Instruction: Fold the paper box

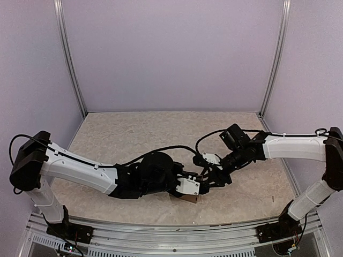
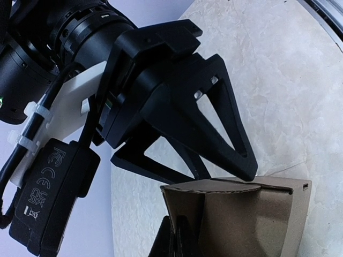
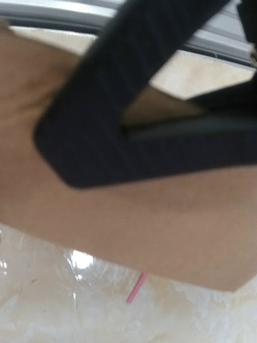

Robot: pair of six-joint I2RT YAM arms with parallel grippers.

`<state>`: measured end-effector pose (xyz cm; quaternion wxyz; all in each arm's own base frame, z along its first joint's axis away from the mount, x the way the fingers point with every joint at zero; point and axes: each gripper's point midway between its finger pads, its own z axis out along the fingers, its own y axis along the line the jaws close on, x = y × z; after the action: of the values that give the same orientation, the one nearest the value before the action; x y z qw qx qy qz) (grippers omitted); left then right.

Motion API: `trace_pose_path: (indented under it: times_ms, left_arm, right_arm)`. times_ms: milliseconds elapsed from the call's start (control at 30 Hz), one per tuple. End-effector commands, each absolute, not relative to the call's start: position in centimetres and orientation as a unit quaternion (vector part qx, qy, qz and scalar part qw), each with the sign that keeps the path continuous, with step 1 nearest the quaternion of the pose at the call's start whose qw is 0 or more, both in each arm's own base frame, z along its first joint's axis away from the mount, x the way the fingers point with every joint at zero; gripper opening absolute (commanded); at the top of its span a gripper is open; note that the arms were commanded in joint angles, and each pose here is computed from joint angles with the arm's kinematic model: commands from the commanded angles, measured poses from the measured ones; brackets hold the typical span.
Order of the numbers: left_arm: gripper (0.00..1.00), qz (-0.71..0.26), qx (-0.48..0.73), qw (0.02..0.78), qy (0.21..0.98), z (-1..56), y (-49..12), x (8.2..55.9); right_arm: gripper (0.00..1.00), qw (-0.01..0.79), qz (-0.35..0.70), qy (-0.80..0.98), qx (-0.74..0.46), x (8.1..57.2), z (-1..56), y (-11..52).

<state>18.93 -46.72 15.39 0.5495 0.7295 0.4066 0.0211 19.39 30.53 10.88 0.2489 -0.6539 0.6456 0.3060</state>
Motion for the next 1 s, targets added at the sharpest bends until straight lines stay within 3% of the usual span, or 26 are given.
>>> trace_pose_path:
  times_ms: [0, 200, 433, 600, 967]
  left_arm:
    - [0.00, 0.029, 0.796, 0.451, 0.402, 8.2, -44.7, 16.8]
    - [0.01, 0.018, 0.782, 0.473, 0.405, 10.4, -45.3, 17.2]
    - [0.24, -0.023, 0.759, 0.508, 0.407, 13.7, -46.4, 17.1]
    - [0.33, -0.051, 0.754, 0.497, 0.427, 14.8, -46.9, 17.2]
    - [0.34, -0.048, 0.745, 0.487, 0.453, 16.3, -48.4, 18.4]
  right_arm:
    - [0.50, 0.227, 0.319, 0.634, -0.666, 17.8, 11.0, 30.1]
    - [0.54, 0.232, 0.330, 0.624, -0.669, 17.4, 12.5, 29.0]
    - [0.57, 0.245, 0.329, 0.634, -0.656, 18.6, 13.5, 28.1]
    - [0.57, 0.246, 0.347, 0.635, -0.645, 19.3, 14.2, 27.4]
    - [0.57, 0.253, 0.349, 0.640, -0.636, 19.8, 14.2, 26.4]
